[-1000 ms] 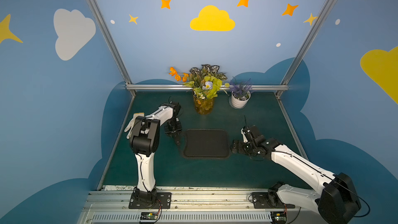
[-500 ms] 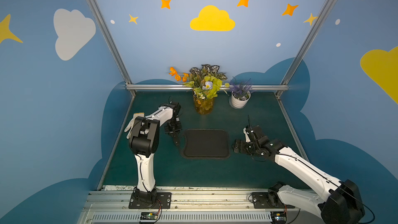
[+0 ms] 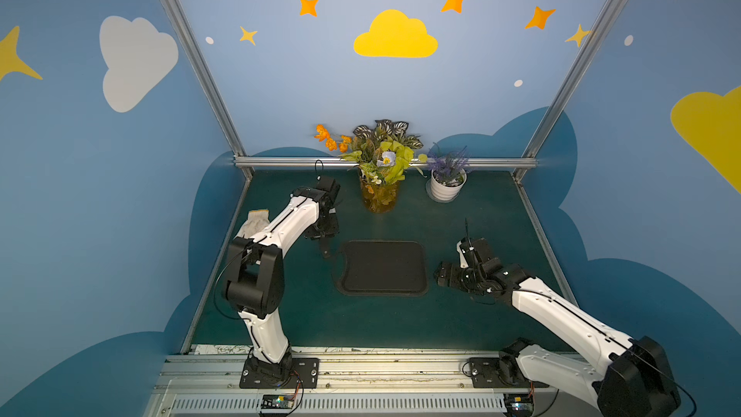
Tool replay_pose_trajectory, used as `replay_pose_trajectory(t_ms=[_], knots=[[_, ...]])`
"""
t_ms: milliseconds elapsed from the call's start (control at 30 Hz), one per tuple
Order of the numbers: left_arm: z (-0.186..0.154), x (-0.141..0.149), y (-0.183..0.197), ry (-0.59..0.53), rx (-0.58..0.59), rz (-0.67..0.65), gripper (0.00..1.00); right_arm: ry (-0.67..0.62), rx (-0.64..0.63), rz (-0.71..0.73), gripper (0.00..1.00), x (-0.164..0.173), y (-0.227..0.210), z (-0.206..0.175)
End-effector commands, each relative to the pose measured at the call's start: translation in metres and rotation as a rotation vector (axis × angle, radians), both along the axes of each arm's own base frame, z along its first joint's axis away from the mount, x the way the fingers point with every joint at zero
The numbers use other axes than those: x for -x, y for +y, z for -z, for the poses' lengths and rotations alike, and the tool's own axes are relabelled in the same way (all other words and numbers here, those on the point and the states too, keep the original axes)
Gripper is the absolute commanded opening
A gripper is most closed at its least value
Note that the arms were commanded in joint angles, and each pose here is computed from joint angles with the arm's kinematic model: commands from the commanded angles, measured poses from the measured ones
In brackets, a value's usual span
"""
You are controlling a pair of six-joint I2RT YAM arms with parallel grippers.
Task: Align the knife with the edge of the cutting board
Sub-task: Pick up the knife at the center of the board, then place the knife at the edge of the cutting board.
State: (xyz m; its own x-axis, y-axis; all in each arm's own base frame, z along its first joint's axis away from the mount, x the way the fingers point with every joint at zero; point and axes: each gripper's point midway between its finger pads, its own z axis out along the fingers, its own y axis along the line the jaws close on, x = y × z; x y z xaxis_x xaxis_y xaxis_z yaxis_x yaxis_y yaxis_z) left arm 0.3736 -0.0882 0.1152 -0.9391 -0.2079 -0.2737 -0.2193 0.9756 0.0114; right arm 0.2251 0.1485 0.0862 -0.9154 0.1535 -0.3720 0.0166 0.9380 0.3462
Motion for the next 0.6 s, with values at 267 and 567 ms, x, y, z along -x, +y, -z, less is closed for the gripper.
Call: replay_pose_trajectory(t_ms=[267, 567], knots=[[-0.022, 0.051, -0.051, -0.073, 0.029, 0.106, 0.03, 0.045, 0.009, 0.067, 0.98, 0.005, -0.014, 0.015], [-0.014, 0.091, -0.091, -0.087, 0.055, 0.140, 0.03, 0.036, 0.005, 0.121, 0.98, 0.009, -0.024, 0.009]])
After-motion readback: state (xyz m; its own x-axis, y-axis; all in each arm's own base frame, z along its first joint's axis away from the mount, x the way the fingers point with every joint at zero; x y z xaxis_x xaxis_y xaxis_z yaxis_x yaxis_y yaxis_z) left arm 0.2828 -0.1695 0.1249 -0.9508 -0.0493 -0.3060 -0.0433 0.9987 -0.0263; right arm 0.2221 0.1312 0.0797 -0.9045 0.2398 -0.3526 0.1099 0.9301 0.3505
